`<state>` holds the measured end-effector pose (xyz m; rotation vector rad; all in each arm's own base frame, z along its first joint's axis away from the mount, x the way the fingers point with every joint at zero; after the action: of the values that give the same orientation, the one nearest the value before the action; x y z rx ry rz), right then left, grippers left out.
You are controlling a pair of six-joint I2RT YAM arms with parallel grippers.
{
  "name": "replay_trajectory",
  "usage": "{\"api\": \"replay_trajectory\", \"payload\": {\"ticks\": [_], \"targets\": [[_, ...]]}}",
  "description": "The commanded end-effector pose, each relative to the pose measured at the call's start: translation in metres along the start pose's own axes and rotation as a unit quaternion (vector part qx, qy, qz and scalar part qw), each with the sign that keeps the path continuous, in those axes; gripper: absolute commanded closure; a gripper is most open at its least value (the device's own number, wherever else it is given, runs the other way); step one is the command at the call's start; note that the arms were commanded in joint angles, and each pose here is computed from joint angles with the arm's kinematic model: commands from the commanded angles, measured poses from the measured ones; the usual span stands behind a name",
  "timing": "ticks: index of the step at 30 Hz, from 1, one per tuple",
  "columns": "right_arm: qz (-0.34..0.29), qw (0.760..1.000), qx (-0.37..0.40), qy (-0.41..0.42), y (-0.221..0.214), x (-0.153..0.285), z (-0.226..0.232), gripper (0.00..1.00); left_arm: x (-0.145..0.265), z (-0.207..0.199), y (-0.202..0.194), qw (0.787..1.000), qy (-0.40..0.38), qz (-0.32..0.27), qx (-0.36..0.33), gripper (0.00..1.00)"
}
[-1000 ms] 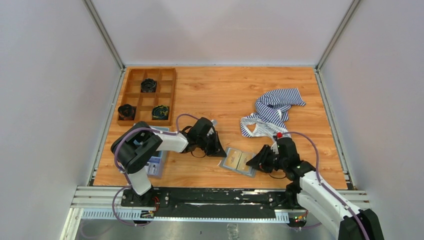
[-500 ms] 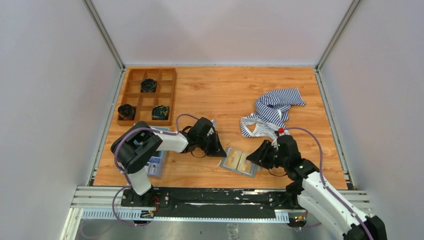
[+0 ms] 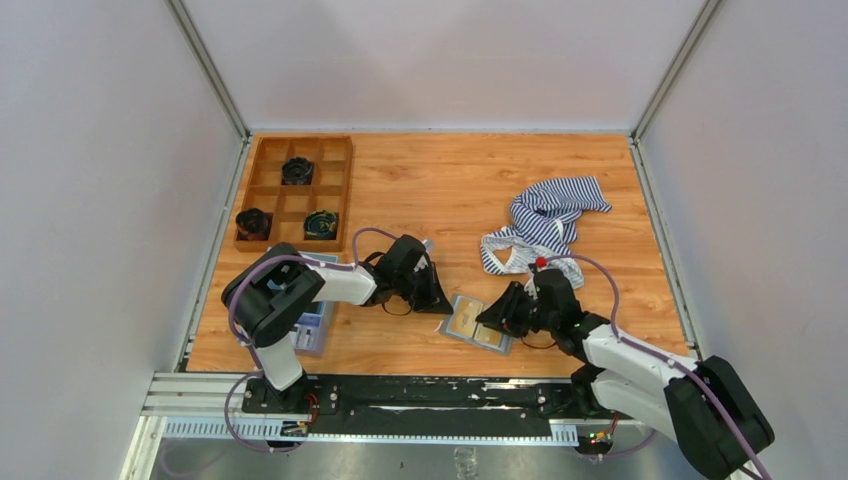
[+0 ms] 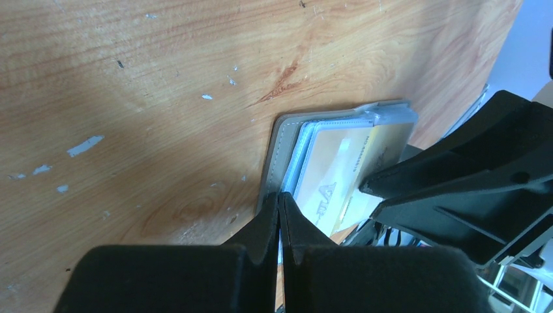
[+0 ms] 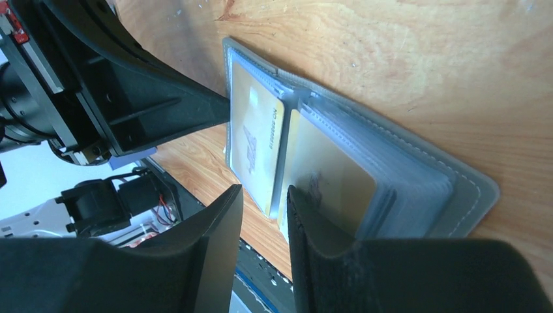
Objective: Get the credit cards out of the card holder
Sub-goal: Remove the credit card from the card holder.
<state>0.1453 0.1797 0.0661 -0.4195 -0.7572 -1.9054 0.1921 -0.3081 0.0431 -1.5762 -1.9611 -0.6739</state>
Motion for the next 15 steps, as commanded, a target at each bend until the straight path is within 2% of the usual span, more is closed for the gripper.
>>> {"api": "replay_trajectory", "payload": {"ticks": [1,11,15], "targets": [[-0.003,0.999,-0.026,-0.018,-0.007,-0.008,-0.014,0.65,-0.002,0.047,-0.018,0.995,0.093,0.02,0.012,1.0],[0.005,0.998,-0.063,-0.011,-0.012,-0.016,-0.02,0.69,-0.001,0.045,-0.018,0.996,0.089,0.018,0.012,1.0],[-0.003,0.997,-0.076,-0.012,-0.014,-0.014,-0.025,0.78,-0.002,0.046,-0.018,0.996,0.091,0.02,0.013,1.0]]}}
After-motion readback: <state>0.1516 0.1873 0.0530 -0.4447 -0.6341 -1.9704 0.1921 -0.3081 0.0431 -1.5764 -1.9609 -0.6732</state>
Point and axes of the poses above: each gripper's point midway between its finger pads, its own x axis back along the fingers, its own z axis along the line the jaws close on, y = z × x, the point moved 4 cm from there along x, back along the fingers, and after that the axes turned 8 degrees about x, right-handed, at the moved point
